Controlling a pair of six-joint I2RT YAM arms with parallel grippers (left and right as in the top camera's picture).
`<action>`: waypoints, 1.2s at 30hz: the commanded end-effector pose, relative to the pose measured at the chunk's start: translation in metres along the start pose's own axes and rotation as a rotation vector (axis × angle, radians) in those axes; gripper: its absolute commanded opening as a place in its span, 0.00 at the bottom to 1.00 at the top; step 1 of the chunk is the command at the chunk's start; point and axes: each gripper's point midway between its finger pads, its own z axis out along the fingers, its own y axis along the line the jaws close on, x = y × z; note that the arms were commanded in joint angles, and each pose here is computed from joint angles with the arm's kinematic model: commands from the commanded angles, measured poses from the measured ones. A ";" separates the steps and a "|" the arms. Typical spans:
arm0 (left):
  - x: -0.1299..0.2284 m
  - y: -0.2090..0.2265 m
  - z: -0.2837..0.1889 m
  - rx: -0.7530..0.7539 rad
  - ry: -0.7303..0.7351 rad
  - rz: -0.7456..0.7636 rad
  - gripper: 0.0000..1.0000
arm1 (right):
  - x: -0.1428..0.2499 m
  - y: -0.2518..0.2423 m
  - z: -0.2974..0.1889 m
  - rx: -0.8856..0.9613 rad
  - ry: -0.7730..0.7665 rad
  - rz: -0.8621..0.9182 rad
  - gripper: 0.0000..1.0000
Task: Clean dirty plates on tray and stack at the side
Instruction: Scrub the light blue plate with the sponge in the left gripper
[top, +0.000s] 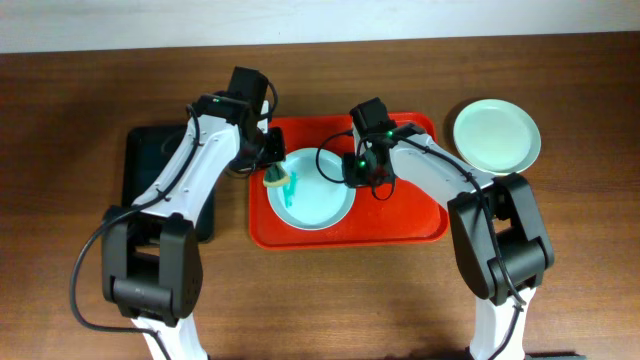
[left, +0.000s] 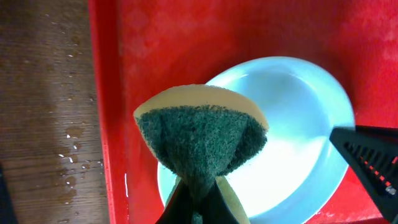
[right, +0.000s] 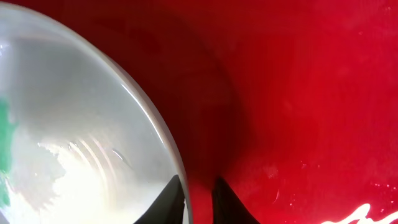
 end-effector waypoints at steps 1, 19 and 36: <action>0.015 -0.012 0.023 0.013 0.072 0.042 0.00 | 0.008 -0.006 0.008 0.021 0.030 0.054 0.17; 0.019 0.012 0.094 -0.316 0.047 0.130 0.00 | 0.018 -0.010 0.021 0.035 0.068 0.057 0.04; -0.004 -0.067 0.071 0.046 0.029 0.083 0.00 | 0.020 -0.012 0.024 0.041 0.078 0.059 0.04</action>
